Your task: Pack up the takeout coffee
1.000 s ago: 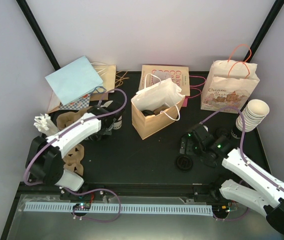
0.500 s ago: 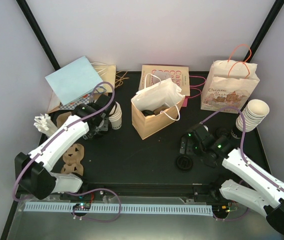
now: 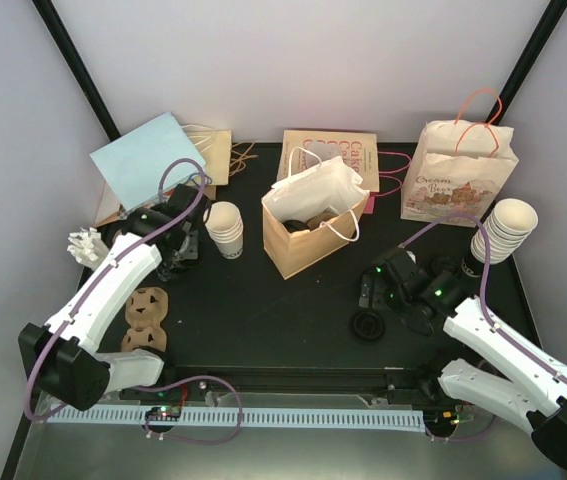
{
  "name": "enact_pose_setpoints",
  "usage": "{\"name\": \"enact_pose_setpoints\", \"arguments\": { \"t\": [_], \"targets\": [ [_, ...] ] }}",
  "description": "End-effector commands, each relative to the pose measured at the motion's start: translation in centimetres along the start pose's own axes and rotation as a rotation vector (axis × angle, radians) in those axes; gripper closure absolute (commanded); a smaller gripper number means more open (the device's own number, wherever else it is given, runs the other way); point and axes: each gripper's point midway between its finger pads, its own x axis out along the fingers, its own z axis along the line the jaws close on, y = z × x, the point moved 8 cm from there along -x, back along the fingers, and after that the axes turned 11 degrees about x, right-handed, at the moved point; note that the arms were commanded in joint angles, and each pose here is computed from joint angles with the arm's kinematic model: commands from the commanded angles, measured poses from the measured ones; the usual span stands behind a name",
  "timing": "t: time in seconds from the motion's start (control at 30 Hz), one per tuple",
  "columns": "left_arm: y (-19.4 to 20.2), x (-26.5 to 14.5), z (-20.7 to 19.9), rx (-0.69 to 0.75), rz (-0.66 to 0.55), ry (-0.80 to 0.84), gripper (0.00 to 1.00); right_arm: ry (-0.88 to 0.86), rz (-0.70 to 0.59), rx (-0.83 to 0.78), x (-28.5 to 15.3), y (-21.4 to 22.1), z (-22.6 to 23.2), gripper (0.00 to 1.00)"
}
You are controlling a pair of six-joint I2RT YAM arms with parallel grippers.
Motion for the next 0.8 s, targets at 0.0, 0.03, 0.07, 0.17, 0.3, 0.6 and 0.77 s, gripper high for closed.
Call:
{"name": "enact_pose_setpoints", "arguments": {
  "t": [0.0,0.03,0.07,0.17,0.3,0.6,0.77],
  "targets": [
    [0.0,-0.8,1.7,-0.002,-0.009,-0.045,0.98,-0.024,-0.021,0.006,-0.7,-0.6,0.5,0.02],
    [-0.1,-0.8,1.8,-0.005,-0.012,-0.045,0.99,-0.025,-0.022,0.007,-0.7,-0.6,0.5,0.02],
    [-0.2,-0.9,2.0,-0.007,-0.015,-0.046,0.98,-0.024,-0.022,0.007,-0.7,-0.6,0.5,0.02],
    [-0.4,-1.2,2.3,-0.016,-0.023,-0.047,0.98,-0.024,-0.02,0.007,-0.7,-0.6,0.5,0.02],
    [-0.7,-1.5,2.6,-0.024,-0.028,-0.048,0.98,-0.021,-0.017,0.004,-0.6,-0.6,0.5,0.02],
    [-1.2,-2.4,3.3,-0.041,-0.076,-0.056,0.98,-0.018,-0.014,-0.001,-0.4,-0.7,0.7,0.02],
    [-1.4,-3.0,3.7,-0.052,-0.094,-0.05,0.98,-0.015,-0.013,-0.004,-0.4,-0.8,0.8,0.02]
  ]
}}
